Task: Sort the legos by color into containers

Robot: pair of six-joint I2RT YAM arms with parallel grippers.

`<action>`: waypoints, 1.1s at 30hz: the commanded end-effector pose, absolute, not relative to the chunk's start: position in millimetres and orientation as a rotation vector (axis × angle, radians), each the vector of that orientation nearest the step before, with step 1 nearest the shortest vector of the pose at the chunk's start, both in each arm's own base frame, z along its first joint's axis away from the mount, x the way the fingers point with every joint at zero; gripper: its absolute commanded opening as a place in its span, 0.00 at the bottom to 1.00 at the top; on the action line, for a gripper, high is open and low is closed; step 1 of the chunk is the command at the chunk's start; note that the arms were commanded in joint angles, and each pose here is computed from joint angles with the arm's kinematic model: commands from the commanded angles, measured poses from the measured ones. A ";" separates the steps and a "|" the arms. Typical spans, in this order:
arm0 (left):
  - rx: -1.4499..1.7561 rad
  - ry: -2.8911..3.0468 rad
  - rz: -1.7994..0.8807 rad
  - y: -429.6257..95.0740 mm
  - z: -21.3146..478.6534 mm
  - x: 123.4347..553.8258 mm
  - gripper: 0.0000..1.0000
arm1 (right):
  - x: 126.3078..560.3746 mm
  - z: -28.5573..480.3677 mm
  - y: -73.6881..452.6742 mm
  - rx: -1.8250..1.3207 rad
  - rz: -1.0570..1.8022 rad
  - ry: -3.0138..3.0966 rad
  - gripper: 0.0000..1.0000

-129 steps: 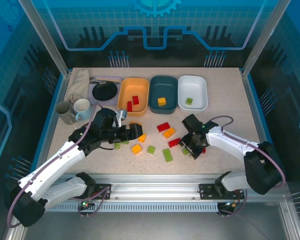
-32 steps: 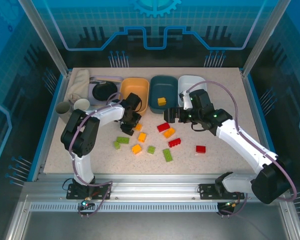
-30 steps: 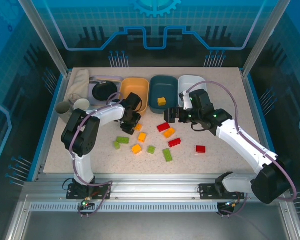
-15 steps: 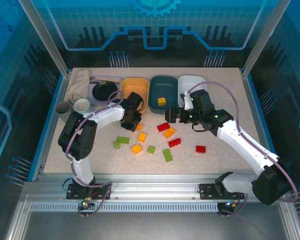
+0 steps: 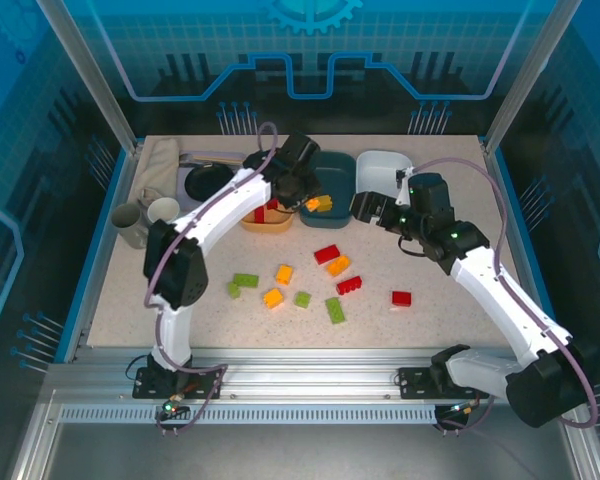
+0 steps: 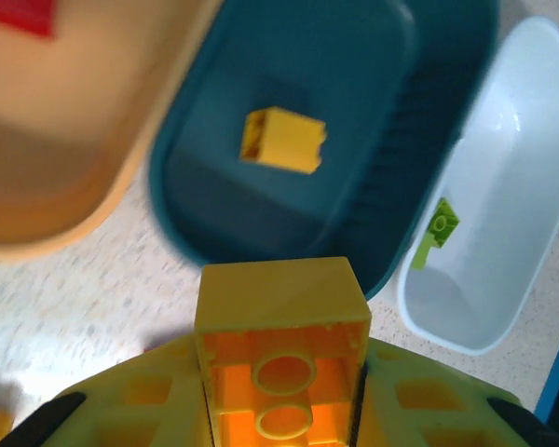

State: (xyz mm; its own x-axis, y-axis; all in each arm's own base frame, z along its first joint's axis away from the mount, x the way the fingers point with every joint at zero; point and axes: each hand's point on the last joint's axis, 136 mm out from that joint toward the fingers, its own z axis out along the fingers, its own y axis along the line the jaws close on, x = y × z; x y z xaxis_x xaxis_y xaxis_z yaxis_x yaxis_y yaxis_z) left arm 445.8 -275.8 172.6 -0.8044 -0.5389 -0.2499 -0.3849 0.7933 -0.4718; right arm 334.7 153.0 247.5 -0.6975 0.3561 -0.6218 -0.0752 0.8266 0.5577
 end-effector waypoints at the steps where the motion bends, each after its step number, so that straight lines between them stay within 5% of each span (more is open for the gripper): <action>1: -0.437 2.710 -0.438 -285.4 146.8 458.0 0.27 | 345.6 256.7 149.8 0.259 0.767 2.196 0.97; 16: -0.459 2.759 -0.313 -292.8 84.8 486.7 0.30 | 321.3 238.9 137.9 0.293 0.762 2.236 0.97; 33: -0.610 2.767 -0.394 -295.7 77.8 491.5 0.47 | 317.0 235.1 135.5 0.294 0.763 2.254 0.97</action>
State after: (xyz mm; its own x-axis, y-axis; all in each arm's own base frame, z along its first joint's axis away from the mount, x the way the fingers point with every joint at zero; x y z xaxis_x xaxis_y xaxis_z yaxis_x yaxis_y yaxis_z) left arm 490.1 -295.2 70.5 -0.8761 -0.4233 -0.2309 -0.3489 0.8871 -0.3024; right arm 321.7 139.0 237.7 -0.7034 0.4094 -0.5811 -0.0241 0.8033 0.5951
